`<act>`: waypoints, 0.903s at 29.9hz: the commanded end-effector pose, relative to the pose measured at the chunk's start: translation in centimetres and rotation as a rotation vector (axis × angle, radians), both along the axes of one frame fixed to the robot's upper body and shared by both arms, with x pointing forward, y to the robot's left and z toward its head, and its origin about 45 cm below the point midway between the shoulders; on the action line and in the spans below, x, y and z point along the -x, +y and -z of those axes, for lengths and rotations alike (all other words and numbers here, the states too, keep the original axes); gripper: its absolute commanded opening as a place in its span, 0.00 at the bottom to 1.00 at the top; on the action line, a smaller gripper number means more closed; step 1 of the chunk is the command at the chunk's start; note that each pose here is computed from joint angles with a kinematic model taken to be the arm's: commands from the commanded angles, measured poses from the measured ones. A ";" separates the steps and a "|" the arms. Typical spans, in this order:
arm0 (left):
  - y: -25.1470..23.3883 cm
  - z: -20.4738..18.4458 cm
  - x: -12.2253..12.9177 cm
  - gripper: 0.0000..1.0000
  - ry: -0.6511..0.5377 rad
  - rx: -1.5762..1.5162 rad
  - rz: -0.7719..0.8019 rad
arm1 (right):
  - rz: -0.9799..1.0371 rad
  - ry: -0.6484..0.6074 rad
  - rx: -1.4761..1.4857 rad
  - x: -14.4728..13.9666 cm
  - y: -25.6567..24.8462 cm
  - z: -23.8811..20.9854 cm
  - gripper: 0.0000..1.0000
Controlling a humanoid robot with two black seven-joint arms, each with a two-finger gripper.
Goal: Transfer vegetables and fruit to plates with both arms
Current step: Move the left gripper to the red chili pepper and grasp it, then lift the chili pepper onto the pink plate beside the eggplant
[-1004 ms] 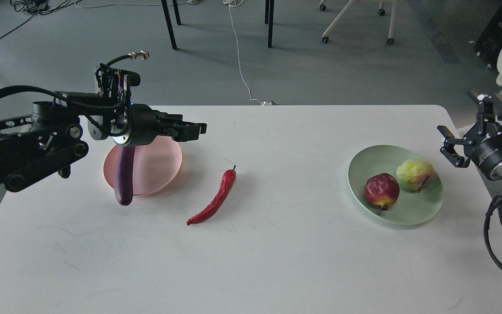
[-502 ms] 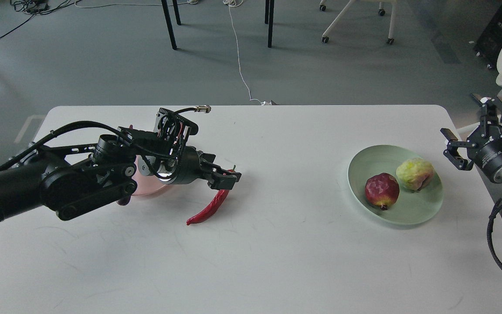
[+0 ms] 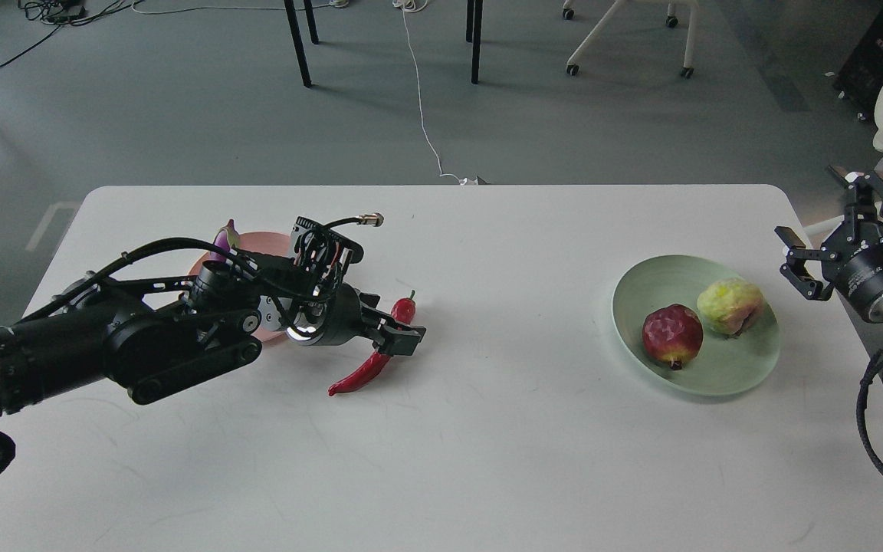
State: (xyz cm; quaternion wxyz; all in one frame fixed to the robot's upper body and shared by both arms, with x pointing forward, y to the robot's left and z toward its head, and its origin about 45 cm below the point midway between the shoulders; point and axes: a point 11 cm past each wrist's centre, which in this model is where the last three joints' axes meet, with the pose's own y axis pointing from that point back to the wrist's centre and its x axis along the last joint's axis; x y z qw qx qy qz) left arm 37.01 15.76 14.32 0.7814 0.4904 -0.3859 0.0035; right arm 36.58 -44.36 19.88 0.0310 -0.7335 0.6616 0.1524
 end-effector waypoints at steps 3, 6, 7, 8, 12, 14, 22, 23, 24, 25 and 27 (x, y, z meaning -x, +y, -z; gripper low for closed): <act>0.0 1.2 0.4 0.92 0.020 -0.017 -0.004 | -0.001 0.000 0.000 0.0 0.0 0.0 0.97; -0.2 1.2 0.4 0.78 0.024 -0.017 0.001 | 0.004 -0.004 0.001 0.0 -0.2 -0.2 0.97; -0.2 1.3 0.5 0.67 0.027 -0.019 0.001 | 0.004 -0.004 0.001 0.0 -0.2 -0.2 0.97; -0.2 1.3 0.5 0.52 0.030 -0.022 0.001 | 0.004 -0.005 0.003 0.0 -0.2 -0.2 0.97; -1.0 1.4 0.5 0.30 0.021 -0.031 -0.001 | 0.005 -0.003 0.003 0.0 -0.3 -0.2 0.97; -1.3 1.3 0.4 0.23 0.014 -0.034 0.000 | 0.005 -0.003 0.003 0.0 -0.3 -0.2 0.97; -0.9 0.0 -0.6 0.17 -0.004 0.005 -0.062 | 0.005 -0.003 0.003 0.0 -0.3 -0.2 0.97; -0.8 -0.7 -1.1 0.17 -0.004 0.030 -0.091 | 0.005 -0.003 0.003 0.0 -0.3 -0.2 0.97; -0.5 -1.6 -1.8 0.17 -0.002 0.067 -0.136 | 0.005 -0.003 0.003 0.0 -0.3 -0.2 0.97; -0.3 -2.3 -2.3 0.17 0.003 0.099 -0.181 | 0.005 -0.003 0.003 0.0 -0.3 -0.2 0.97; 0.8 -3.5 -3.4 0.17 0.015 0.143 -0.283 | 0.005 -0.003 0.003 0.0 -0.3 -0.2 0.97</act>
